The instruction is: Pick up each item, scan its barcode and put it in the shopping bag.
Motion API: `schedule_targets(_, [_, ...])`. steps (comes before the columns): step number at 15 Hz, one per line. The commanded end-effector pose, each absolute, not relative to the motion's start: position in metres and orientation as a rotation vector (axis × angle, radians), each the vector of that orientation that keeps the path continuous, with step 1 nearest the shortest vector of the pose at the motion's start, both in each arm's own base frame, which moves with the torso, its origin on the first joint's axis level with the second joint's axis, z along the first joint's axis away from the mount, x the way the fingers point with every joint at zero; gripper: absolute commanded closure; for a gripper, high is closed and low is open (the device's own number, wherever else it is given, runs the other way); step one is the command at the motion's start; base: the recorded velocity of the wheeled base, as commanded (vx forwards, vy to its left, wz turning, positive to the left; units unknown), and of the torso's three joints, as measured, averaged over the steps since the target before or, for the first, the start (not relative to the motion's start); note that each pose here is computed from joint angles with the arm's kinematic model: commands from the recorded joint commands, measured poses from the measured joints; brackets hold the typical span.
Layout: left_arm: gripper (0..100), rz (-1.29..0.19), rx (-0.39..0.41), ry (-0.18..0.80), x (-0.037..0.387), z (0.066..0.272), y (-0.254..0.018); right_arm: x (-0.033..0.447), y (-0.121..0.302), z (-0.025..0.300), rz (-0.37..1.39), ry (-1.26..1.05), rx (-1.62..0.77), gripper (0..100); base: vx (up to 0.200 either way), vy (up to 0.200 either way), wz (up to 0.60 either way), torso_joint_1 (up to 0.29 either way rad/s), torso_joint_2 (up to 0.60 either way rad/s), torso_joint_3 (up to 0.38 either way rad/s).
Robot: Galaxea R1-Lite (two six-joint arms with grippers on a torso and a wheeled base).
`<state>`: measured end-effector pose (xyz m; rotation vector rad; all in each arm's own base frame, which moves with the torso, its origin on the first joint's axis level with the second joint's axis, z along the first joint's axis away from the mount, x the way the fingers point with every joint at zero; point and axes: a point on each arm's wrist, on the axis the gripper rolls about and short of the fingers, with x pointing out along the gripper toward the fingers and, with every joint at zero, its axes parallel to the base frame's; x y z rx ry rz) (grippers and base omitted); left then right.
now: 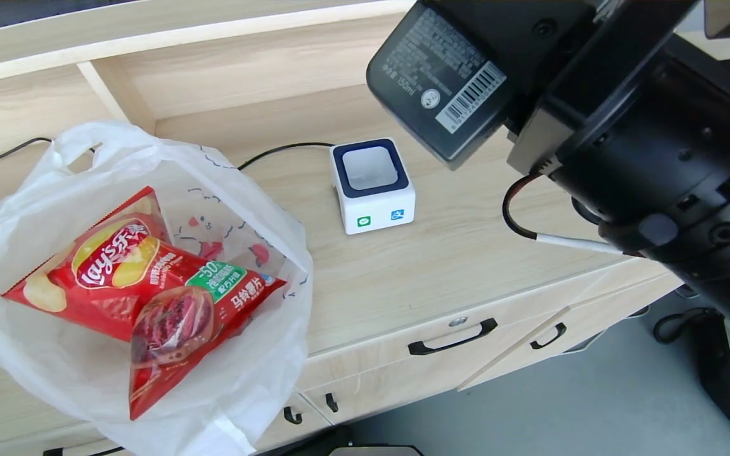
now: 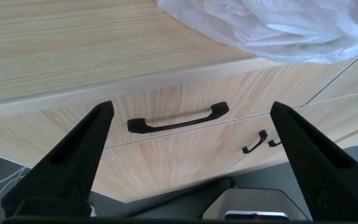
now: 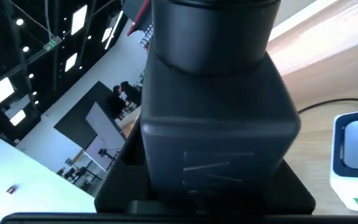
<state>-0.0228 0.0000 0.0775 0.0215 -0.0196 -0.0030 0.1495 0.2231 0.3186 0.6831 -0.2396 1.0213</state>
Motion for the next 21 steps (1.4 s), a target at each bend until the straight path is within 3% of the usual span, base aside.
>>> schedule_targets(1, [0,-0.003,0.020,-0.020,-0.023,0.078,0.000,0.128,0.234,0.316,1.098,-0.203,0.694,100,0.000,0.000,0.00,0.000,0.00,0.000])
schedule_targets(13, [0,-0.003,0.020,-0.020,-0.023,0.078,0.000,0.087,0.250,0.304,1.234,-0.171,0.677,100,0.000,0.000,0.00,0.000,0.00,0.000])
schedule_targets(18, [0,-0.003,0.021,-0.020,-0.023,0.078,0.000,0.083,0.239,0.285,1.211,-0.208,0.488,100,0.000,0.000,0.00,0.000,0.00,0.000])
schedule_targets(21, [0,-0.003,0.021,-0.020,-0.023,0.078,0.000,0.109,0.224,0.277,1.066,-0.254,0.304,100,0.000,0.000,0.00,0.000,0.00,0.000])
